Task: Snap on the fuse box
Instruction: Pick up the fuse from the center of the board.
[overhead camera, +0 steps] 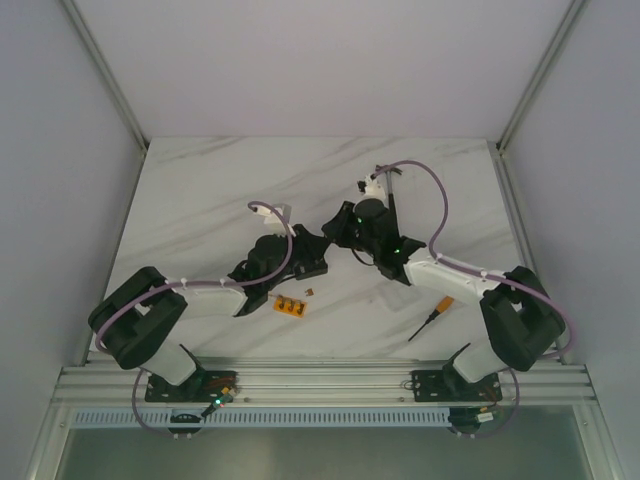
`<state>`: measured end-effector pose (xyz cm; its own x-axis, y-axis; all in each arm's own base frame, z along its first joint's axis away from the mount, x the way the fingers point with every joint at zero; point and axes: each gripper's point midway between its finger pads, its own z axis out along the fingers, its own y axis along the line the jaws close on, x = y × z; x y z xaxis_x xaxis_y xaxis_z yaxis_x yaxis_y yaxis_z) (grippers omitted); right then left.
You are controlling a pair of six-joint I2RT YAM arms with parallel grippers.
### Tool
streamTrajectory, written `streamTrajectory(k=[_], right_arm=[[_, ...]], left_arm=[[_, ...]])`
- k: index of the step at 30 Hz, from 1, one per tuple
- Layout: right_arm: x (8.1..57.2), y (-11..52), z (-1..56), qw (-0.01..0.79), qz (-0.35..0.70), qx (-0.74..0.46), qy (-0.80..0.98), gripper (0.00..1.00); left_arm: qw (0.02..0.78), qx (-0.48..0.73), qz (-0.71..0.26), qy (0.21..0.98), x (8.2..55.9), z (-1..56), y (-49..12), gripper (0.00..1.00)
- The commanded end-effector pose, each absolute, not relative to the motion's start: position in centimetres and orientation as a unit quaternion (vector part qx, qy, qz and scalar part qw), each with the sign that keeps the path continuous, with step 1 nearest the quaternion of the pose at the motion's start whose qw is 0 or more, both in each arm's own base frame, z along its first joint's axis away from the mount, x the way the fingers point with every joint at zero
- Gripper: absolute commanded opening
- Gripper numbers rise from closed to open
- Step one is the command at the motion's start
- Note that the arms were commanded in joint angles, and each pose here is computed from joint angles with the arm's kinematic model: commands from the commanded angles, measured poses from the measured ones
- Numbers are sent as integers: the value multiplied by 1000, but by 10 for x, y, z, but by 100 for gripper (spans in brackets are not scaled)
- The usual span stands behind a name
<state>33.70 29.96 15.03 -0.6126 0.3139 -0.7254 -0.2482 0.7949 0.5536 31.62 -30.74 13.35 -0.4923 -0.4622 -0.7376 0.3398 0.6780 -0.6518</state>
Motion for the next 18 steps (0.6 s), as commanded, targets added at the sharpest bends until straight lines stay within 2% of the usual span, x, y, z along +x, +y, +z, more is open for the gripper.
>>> streamTrajectory(k=[1,14,18], right_arm=[[334,303,159,447,336,27,829,24],[320,309,153,439,349,36,827,24],[319,309,157,444,354,35,823,26]], left_arm=[[533,-39,-403,743,323,155,-310,36],[539,-42,-393,743,324,156,-306,6],[540,-38,-391,744,321,156,-304,1]])
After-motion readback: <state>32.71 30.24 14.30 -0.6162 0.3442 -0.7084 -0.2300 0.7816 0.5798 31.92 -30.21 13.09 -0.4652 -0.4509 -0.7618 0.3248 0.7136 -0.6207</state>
